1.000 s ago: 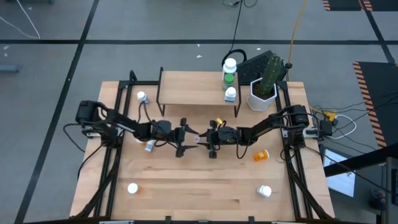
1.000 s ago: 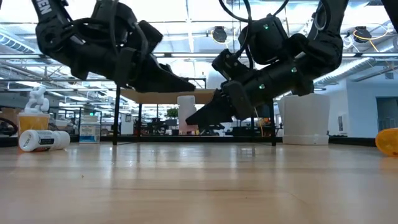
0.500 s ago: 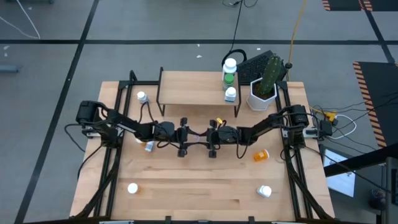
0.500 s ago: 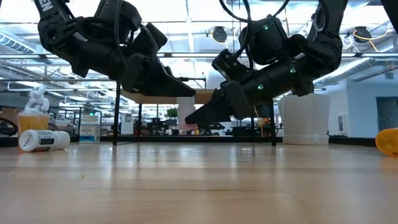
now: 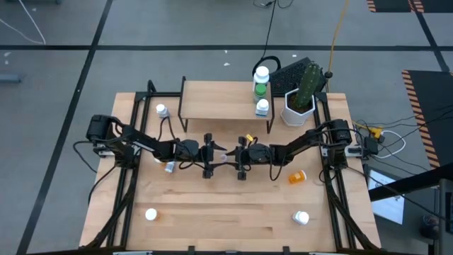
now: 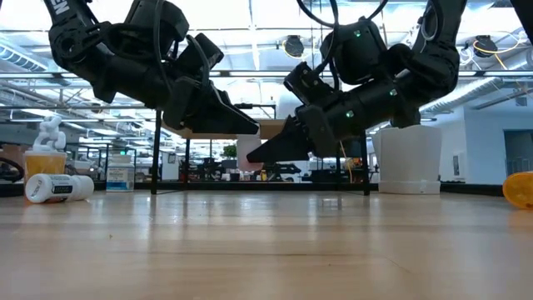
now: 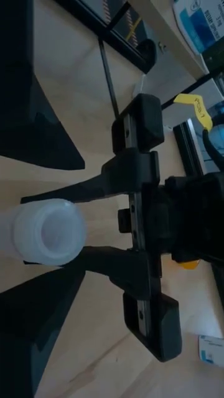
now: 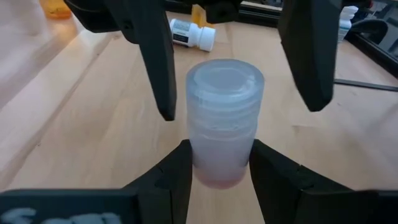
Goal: Pick and place medicine bottles onto shelf by color
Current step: Put the transparent pill bottle on the shelf
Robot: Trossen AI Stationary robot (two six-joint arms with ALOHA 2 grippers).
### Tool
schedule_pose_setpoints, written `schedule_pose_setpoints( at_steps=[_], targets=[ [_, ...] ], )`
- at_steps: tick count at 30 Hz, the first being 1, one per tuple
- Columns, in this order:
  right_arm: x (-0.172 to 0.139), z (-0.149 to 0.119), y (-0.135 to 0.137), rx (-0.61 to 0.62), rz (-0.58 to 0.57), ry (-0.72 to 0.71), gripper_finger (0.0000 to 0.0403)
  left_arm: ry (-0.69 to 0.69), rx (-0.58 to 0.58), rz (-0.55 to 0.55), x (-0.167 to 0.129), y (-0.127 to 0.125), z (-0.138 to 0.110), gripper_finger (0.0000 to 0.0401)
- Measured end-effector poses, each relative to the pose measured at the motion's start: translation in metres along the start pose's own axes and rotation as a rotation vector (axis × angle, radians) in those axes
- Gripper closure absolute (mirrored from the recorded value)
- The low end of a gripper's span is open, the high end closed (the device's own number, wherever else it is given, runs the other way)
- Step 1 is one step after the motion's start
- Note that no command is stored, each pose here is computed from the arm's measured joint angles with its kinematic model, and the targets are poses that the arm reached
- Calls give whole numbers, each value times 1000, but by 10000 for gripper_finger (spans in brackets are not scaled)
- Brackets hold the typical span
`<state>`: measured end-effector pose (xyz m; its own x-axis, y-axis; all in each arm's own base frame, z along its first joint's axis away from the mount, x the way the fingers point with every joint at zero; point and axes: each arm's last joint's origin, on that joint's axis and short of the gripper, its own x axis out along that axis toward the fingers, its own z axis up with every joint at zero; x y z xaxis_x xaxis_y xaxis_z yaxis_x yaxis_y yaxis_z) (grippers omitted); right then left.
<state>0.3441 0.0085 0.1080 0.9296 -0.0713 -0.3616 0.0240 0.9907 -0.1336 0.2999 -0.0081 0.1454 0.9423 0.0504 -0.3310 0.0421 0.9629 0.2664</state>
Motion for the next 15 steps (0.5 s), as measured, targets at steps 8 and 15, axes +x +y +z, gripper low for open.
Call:
schedule_pose_setpoints(
  at_steps=[8, 15],
  targets=[
    [0, 0, 0, 24, -1, 1, 268, -1, 3, 0, 0, 0, 0, 217],
    [-2, -2, 0, 34, -7, -10, 268, -2, -1, -1, 0, 0, 0, 254]
  ],
)
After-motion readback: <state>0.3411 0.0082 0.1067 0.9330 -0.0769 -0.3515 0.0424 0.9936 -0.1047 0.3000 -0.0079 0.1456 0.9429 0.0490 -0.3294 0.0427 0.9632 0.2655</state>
